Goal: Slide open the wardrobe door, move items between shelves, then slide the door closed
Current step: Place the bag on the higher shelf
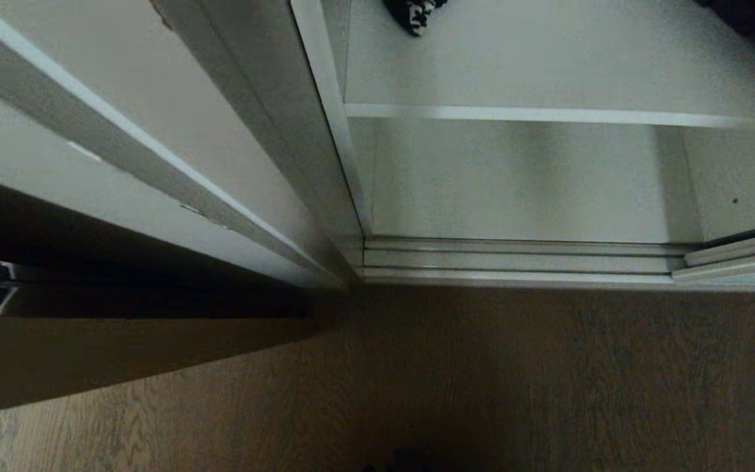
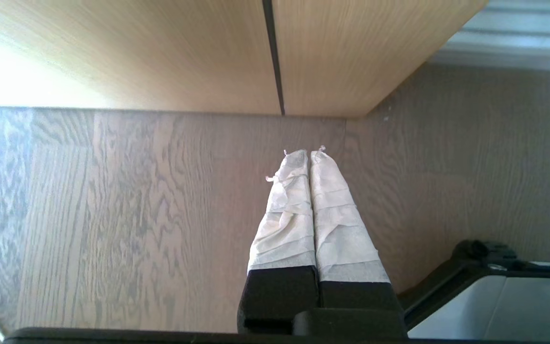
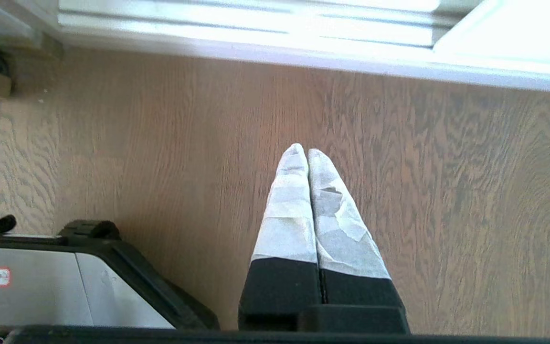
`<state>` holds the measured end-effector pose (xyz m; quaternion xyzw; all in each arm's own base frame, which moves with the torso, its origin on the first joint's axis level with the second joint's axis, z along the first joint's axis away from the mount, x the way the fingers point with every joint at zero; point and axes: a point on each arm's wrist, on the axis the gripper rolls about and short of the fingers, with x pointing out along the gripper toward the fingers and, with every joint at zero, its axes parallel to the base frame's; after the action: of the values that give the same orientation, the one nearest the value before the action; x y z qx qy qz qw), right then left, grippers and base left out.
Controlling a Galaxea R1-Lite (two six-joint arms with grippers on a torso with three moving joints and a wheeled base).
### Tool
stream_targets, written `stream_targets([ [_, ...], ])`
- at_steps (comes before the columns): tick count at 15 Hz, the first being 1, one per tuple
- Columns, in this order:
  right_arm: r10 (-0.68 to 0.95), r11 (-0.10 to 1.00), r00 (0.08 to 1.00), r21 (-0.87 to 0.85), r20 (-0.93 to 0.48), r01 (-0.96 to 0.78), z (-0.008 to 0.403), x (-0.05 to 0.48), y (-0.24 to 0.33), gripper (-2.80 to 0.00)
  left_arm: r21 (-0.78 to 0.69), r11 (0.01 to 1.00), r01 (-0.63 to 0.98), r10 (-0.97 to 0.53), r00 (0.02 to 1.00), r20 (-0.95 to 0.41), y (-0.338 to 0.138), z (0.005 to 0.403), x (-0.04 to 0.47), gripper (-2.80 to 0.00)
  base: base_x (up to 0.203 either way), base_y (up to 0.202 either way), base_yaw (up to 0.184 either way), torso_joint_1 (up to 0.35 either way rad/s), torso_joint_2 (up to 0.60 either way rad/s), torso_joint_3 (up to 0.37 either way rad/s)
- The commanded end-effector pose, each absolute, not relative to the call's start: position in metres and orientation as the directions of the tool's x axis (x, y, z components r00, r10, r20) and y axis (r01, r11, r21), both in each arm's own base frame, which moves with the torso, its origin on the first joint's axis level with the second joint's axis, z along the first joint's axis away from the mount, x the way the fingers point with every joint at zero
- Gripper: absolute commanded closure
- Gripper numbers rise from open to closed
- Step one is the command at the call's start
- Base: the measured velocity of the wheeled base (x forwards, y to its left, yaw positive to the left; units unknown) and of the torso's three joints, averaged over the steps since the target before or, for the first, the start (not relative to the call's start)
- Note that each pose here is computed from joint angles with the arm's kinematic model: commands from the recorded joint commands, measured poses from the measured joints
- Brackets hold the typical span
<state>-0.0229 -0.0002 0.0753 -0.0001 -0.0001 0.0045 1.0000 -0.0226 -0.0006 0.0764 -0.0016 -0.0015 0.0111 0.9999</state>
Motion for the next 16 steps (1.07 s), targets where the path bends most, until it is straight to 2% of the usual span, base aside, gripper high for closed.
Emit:
stream_targets([
  [1, 0.009, 1.000, 1.000, -0.002, 0.001, -0.009, 0.0751, -0.0230, -0.0002, 0.00, -0.003, 1.000, -0.021, 0.021, 1.000, 0.005, -0.0006, 0.0766, -0.0227, 0.00, 0.000, 0.000, 0.000, -0.002, 0.01, 0.200],
  [16, 0.009, 1.000, 1.000, -0.001, 0.002, -0.009, 0.0752, -0.0230, -0.0002, 0.00, -0.003, 1.000, -0.021, 0.021, 1.000, 0.005, -0.0006, 0.0766, -0.0227, 0.00, 0.000, 0.000, 0.000, 0.002, 0.00, 0.203],
])
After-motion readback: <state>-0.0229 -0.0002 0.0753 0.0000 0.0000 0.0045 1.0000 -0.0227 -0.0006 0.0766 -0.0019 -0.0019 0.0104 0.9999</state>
